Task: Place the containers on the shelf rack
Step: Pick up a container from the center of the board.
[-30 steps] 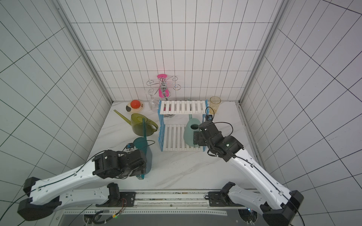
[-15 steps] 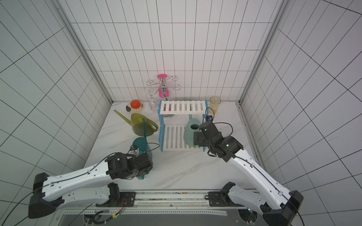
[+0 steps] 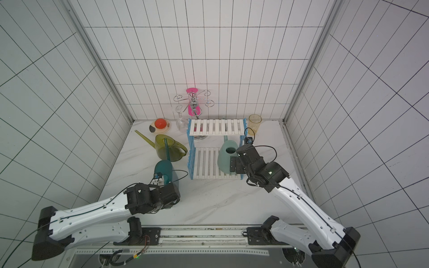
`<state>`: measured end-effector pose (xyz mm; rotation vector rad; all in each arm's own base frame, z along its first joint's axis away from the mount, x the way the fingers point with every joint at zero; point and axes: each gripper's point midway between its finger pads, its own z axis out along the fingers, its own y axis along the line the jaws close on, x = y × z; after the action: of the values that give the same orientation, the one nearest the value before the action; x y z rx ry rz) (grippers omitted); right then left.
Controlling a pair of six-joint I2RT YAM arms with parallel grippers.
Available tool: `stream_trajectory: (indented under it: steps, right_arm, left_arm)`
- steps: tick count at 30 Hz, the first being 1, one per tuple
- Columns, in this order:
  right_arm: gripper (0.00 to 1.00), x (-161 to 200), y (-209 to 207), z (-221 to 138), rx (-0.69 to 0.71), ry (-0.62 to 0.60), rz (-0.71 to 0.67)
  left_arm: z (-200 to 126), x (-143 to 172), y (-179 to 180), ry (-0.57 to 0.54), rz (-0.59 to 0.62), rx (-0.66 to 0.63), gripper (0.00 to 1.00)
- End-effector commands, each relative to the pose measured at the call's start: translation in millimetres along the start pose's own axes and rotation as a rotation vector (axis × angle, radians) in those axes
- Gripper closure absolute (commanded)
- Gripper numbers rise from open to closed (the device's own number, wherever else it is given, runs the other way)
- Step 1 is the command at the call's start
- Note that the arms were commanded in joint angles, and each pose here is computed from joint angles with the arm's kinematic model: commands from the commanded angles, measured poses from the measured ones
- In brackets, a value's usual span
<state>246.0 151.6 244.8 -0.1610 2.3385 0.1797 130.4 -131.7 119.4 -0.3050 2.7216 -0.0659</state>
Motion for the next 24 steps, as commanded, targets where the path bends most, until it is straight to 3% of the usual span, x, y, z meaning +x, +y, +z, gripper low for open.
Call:
stream_trajectory:
  steps: [1,11,19,24]
  right_arm:
    - [0.01,-0.2,-5.4,-3.6,0.005,-0.015,0.022]
    - [0.01,1.7,-7.4,-3.2,0.012,-0.015,0.017]
    - [0.01,0.6,-7.6,-4.8,0.004,-0.016,-0.002]
    - [0.01,1.4,-10.6,-4.5,0.009,-0.010,-0.007]
  left_arm:
    - [-1.7,-5.7,2.9,-0.035,-0.008,0.000,0.82]
    - [-11.5,-10.7,8.8,-0.051,0.045,-0.004,1.00]
    - [-40.0,-24.5,11.0,-0.102,0.150,0.080,1.00]
    - [-52.5,-19.9,7.0,-0.078,0.229,0.164,1.00]
